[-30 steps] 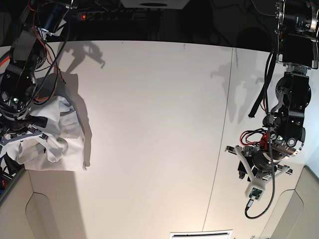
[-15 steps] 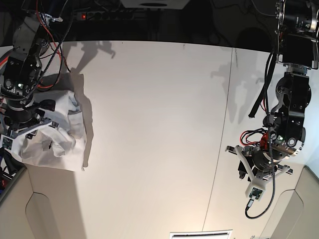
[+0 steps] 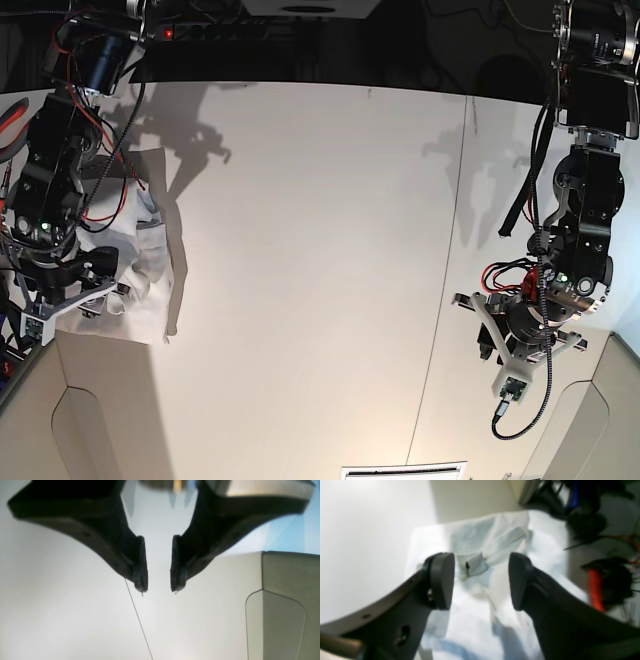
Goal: Layout the t-shirt on the table in an organized manner, then fold the t-shirt properly
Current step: 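Carry the bundle with the right gripper to the table corner and lower it, then release the bundle and press it flat with the right gripper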
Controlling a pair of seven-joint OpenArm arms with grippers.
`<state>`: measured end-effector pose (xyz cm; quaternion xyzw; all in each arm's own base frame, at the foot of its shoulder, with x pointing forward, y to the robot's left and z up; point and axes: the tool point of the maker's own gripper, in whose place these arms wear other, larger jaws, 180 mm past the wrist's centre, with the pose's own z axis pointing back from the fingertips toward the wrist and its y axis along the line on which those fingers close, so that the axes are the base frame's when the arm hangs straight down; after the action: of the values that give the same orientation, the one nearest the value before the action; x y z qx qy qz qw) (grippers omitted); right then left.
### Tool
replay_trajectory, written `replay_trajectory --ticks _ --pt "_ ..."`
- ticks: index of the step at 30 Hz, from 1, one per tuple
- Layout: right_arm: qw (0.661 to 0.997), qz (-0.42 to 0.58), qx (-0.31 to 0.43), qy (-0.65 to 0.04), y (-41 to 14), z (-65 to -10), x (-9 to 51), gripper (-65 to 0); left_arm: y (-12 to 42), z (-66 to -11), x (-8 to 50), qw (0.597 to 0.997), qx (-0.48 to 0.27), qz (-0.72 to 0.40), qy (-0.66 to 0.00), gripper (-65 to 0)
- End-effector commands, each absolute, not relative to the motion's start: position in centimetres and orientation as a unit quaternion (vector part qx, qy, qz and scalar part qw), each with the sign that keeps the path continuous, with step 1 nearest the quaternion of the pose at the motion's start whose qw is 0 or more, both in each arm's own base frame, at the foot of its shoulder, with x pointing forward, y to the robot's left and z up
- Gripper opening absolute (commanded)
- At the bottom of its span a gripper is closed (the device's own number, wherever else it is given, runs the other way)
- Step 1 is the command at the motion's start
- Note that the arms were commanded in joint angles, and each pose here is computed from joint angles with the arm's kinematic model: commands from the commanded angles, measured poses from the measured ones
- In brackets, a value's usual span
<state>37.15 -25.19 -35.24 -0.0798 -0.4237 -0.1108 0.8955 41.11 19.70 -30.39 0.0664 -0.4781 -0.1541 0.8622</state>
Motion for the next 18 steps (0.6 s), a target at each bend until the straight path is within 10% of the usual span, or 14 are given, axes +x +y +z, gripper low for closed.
replay_trajectory --ticks 1,13,18 --pt "0.887 -0.112 -0.082 -0.44 -25.8 -34.2 38.6 -30.9 20.1 -28.4 42.1 0.847 0.074 -0.153 -0.503 -45.7" --pt "0.92 -0.126 -0.052 -0.367 -25.9 -39.9 41.4 -31.1 20.0 -28.4 42.0 0.847 0.073 -0.157 -0.502 -45.7" --pt "0.92 -0.129 -0.053 -0.365 -26.0 -40.0 41.3 -53.4 20.0 -28.4 42.0 0.847 0.073 -0.157 -0.502 -45.7"
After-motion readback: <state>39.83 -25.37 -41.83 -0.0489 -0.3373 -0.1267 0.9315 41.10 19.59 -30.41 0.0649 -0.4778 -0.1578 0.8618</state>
